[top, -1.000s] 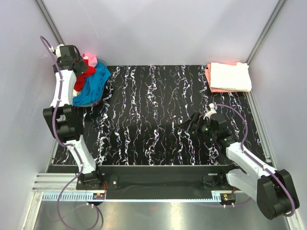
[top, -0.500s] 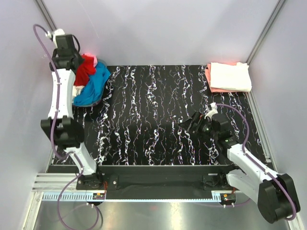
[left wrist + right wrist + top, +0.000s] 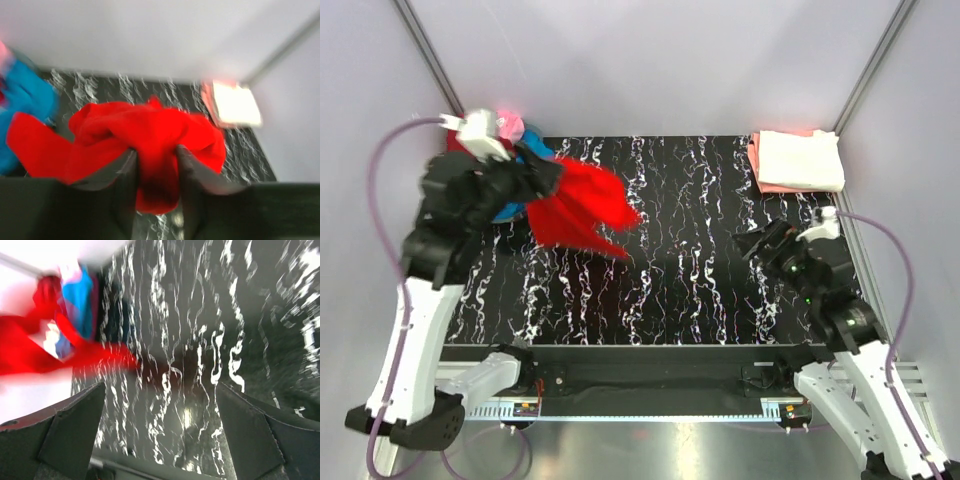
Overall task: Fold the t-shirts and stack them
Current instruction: Move the tshirt to the center of the board, then flatten the tshirt out
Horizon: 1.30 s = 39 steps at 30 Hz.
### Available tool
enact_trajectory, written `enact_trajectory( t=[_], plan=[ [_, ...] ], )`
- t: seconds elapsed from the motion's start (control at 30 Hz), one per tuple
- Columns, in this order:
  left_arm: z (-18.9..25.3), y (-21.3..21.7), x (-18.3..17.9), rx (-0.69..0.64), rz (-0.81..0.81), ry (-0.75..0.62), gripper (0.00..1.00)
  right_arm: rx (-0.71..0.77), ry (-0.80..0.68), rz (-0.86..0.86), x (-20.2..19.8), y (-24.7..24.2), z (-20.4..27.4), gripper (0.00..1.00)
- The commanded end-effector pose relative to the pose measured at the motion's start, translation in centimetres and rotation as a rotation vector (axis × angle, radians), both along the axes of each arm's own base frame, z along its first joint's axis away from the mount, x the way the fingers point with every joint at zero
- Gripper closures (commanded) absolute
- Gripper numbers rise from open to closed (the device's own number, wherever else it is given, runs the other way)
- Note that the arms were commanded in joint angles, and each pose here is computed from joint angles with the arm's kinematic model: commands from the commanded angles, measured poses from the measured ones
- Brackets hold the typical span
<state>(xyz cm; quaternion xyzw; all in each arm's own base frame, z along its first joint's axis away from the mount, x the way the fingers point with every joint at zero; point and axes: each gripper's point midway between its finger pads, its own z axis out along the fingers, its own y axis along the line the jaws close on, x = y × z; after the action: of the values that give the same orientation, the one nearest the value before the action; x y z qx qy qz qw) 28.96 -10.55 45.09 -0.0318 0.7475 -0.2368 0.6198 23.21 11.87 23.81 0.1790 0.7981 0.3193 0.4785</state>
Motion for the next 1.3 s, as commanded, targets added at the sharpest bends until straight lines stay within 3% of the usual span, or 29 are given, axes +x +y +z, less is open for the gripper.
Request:
enact_trajectory(
  t=[0.0,0.03,0.13,0.4,0.5,0.67,0.73,0.83,1.27],
  plan=[
    [-7.1,-6.5,-1.3,-0.021,-0.363,0.164,0.28,-0.104,0.077,-0.149,-1.5,-3.6,0.4,0.00],
    [-10.6,-7.6,-2.3,0.027,-0.419,0.254,0.02,-0.106,0.098,-0.163,-1.6,-3.8,0.3,0.00],
    [-15.5,-6.9,-3.3,0.123,-0.307,0.362,0.01,-0.107,0.202,-0.140,-1.7,-3.1,-2.3,0.00],
    [-21.4,-2.9,-8.6,-0.003,-0.075,0.539,0.01,-0.043,0.404,0.189,-3.7,4.1,-8.0,0.07],
    [-24.1,-2.4,-10.7,-0.013,-0.041,0.590,0.01,-0.066,0.434,0.222,-4.9,6.3,-9.0,0.10],
    [-29.0,-3.1,-12.5,0.036,-0.028,0.702,0.05,-0.268,0.533,0.410,-9.3,13.7,-13.1,0.16],
    [-30.3,-3.9,-13.4,0.056,-0.039,0.731,0.06,-0.334,0.568,0.420,-10.1,15.1,-15.2,0.19],
    [-31.3,-4.1,-14.1,0.079,-0.035,0.742,0.06,-0.305,0.592,0.435,-10.3,16.7,-16.7,0.26],
    [-34.0,-4.7,-15.2,0.067,-0.041,0.763,0.08,-0.478,0.654,0.417,-9.0,17.9,-20.2,0.34]
  ],
)
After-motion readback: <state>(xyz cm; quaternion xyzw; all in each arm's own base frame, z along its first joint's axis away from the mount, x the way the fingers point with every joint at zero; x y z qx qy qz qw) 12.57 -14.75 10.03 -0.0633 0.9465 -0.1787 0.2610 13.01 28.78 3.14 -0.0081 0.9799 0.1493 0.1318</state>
